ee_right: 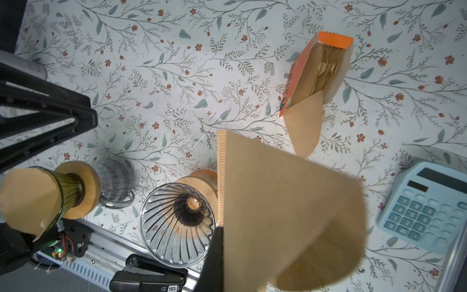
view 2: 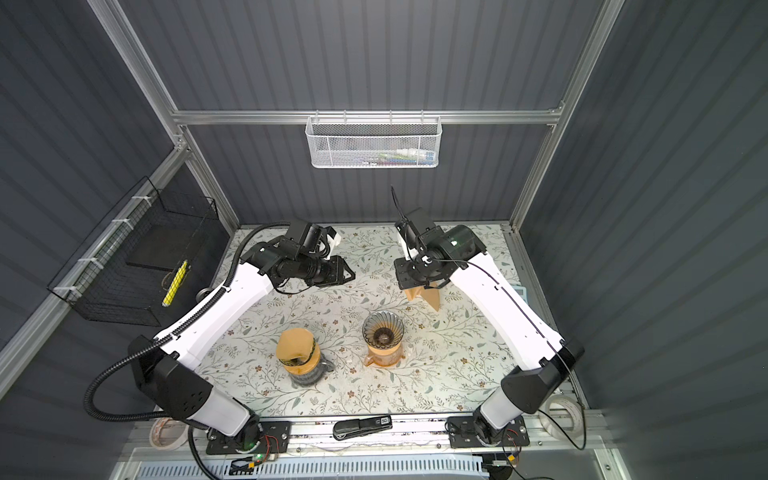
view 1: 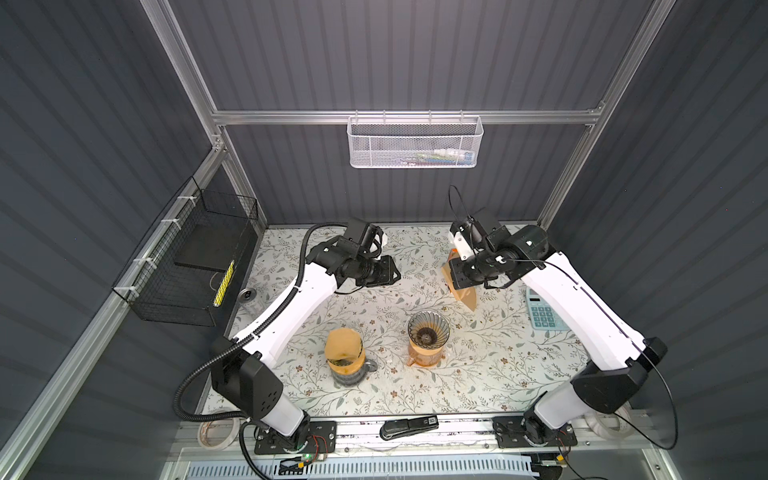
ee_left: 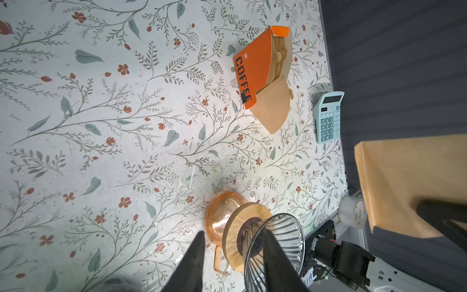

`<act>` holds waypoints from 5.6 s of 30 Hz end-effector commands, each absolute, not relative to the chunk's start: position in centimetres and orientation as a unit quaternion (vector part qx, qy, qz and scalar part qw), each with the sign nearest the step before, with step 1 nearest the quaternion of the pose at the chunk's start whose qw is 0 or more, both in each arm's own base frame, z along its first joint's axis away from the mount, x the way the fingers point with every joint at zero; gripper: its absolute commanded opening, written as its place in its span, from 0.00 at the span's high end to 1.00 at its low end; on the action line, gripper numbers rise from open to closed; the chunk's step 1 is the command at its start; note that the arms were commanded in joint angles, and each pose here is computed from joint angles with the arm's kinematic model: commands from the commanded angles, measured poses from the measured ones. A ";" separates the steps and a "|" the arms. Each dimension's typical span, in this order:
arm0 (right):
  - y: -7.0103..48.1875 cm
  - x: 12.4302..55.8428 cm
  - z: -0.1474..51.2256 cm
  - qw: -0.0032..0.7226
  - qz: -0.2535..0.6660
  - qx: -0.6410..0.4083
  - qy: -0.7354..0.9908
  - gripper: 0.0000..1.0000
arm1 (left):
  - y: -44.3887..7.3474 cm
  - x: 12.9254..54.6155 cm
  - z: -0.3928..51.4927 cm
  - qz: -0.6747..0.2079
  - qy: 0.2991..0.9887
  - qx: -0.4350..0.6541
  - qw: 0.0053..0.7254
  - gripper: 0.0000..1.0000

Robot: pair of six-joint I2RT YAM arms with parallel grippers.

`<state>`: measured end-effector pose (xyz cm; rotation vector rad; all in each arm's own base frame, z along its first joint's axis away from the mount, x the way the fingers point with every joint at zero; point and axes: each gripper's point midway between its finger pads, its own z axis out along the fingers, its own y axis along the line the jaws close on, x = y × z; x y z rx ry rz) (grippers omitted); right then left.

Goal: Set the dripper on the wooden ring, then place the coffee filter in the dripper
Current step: 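Carry the filter over the glass dripper and lower it in with the right gripper, then move the left gripper to the filter edge while the right gripper holds it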

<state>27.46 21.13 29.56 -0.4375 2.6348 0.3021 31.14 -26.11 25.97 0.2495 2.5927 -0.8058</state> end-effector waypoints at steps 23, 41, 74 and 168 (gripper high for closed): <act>24.1 19.9 25.4 0.117 0.119 -0.197 0.966 1.00 | -23.3 27.8 28.2 -0.282 0.927 0.096 0.228 0.61; 26.0 20.5 21.8 0.074 0.096 -0.203 0.972 0.98 | -23.9 27.2 27.8 -0.304 0.922 0.099 0.217 0.61; 26.5 21.3 23.3 0.122 0.092 -0.198 0.968 0.70 | -26.1 26.0 28.3 -0.338 0.911 0.133 0.195 0.61; 23.5 22.8 19.1 0.126 0.159 -0.103 0.974 0.92 | -34.7 19.9 21.6 -0.268 0.924 0.246 0.117 0.80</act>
